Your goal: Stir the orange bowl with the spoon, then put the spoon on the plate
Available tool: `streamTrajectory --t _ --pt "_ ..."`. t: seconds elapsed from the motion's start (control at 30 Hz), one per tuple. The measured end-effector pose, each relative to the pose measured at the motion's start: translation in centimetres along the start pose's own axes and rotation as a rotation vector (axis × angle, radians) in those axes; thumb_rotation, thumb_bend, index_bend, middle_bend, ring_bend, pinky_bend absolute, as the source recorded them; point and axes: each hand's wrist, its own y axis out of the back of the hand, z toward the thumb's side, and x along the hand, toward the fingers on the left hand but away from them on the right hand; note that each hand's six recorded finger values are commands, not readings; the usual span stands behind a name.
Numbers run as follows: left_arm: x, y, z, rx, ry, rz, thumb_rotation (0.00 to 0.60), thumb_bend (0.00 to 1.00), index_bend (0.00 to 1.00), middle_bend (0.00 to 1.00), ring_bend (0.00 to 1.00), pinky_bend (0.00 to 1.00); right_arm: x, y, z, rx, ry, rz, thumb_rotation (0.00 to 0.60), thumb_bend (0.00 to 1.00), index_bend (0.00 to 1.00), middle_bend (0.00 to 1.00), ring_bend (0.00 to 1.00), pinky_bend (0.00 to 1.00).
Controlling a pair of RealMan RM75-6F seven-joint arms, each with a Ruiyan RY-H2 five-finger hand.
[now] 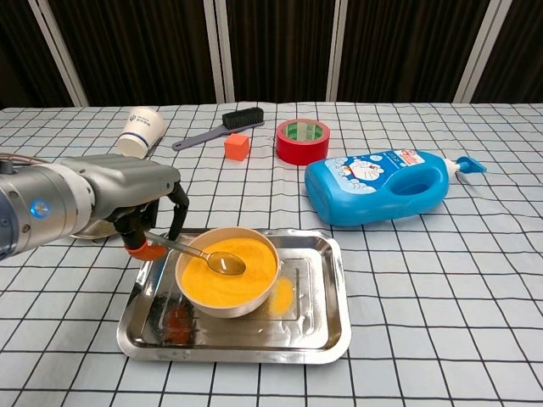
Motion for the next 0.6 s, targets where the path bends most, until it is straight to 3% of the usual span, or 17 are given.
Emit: streamTrajectory --t 0.6 --pt "0.02 -0.12 0.25 0.002 -0.003 -0.004 0.6 0.53 0.53 1.0 1.0 0.98 0.0 0.02 0.01 -0.001 0.0 0.0 0.6 0.31 0.0 0.0 0.0 0.0"
